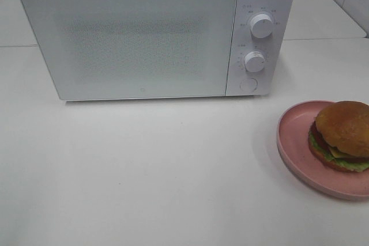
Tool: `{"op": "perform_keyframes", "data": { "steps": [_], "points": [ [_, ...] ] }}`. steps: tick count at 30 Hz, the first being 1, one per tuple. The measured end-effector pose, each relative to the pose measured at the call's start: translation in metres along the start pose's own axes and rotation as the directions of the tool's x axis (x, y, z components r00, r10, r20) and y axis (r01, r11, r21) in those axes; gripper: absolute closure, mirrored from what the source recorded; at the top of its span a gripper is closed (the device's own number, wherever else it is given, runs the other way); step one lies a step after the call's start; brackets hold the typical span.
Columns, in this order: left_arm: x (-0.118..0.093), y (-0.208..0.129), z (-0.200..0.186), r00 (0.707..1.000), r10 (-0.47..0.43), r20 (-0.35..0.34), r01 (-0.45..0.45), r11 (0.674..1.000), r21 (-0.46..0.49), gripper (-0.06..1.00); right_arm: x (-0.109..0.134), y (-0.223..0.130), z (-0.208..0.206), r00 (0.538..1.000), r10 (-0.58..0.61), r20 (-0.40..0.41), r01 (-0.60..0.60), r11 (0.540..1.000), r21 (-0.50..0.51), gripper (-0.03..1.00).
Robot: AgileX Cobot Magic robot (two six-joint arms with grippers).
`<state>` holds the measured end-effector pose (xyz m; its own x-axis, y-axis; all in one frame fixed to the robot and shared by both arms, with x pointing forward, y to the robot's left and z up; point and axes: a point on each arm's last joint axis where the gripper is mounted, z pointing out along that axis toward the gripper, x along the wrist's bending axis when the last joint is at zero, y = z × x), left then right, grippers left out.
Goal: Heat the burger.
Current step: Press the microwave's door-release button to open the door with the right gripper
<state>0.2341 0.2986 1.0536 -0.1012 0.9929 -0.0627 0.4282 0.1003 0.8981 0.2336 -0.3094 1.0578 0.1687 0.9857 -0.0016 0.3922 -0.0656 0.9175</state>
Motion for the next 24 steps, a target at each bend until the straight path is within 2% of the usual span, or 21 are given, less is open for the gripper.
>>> {"op": "perform_keyframes", "data": {
  "steps": [24],
  "points": [
    [0.0000,0.0000,0.0000,1.000,0.000,0.000,0.000,1.000,0.000,-0.03,0.0000,0.0002,0.0001,1.000,0.000,0.000,0.000,1.000,0.000,0.30]
  ]
}}
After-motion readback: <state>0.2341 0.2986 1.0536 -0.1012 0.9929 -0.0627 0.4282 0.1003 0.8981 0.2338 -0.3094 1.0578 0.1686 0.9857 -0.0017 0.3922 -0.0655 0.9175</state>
